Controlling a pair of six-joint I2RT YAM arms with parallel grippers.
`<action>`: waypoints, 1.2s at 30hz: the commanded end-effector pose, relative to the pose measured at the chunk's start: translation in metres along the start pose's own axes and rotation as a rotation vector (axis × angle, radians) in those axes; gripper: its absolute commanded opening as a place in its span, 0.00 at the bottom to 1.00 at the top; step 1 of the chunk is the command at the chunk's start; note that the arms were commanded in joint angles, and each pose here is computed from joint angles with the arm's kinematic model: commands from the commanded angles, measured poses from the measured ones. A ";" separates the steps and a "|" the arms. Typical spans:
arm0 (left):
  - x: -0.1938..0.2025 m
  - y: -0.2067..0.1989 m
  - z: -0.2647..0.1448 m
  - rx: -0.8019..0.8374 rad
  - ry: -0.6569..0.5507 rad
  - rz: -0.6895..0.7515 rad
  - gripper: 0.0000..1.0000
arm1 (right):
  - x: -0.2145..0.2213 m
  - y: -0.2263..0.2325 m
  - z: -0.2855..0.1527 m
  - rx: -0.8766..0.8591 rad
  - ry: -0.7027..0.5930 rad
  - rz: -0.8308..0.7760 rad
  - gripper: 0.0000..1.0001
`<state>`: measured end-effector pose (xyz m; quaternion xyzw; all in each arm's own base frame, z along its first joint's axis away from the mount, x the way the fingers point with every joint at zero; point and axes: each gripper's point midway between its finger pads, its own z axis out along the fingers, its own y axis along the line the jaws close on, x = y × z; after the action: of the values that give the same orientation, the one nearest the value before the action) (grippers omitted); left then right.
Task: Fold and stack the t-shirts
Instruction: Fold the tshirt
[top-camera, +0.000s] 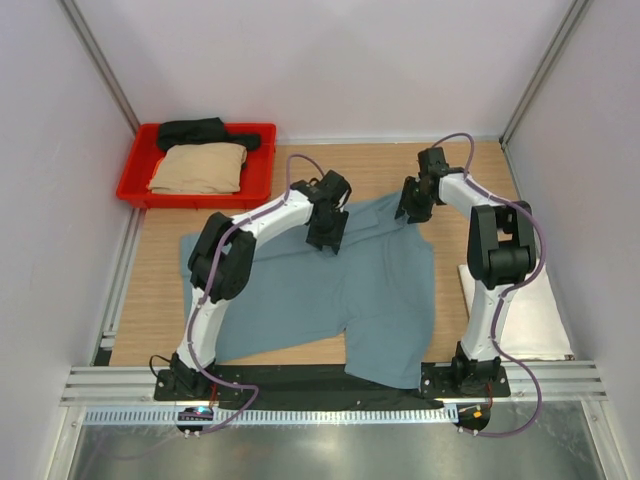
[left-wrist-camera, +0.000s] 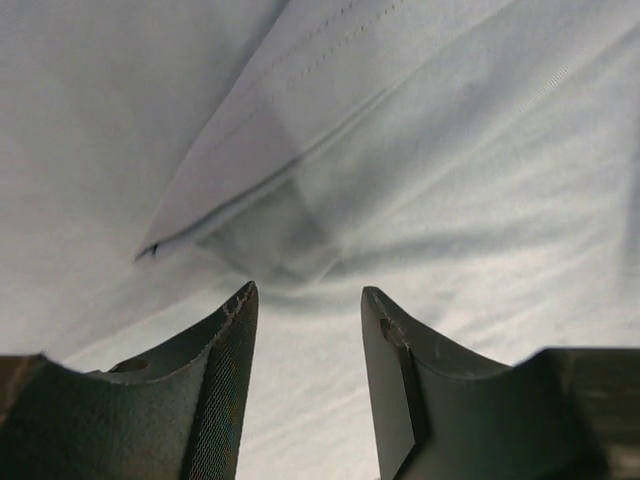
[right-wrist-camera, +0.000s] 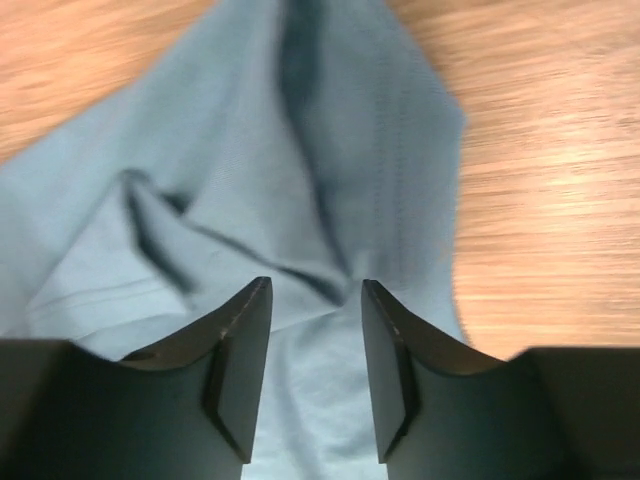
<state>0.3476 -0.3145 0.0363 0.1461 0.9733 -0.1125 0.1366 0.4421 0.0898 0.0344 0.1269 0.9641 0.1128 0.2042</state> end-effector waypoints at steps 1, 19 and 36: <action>-0.024 -0.007 -0.052 0.025 -0.099 0.026 0.47 | -0.032 0.049 -0.049 -0.150 -0.121 -0.029 0.48; -0.037 0.047 -0.024 -0.140 -0.092 0.061 0.47 | -0.014 0.088 -0.017 -0.327 -0.032 -0.001 0.47; -0.044 0.048 -0.001 -0.148 -0.083 0.056 0.43 | 0.014 0.086 0.008 -0.335 0.056 0.011 0.43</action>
<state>0.3902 -0.2749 0.0260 0.1560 0.9738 -0.0361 0.1614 0.4497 0.1689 0.0446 0.0979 0.9401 0.2638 0.1923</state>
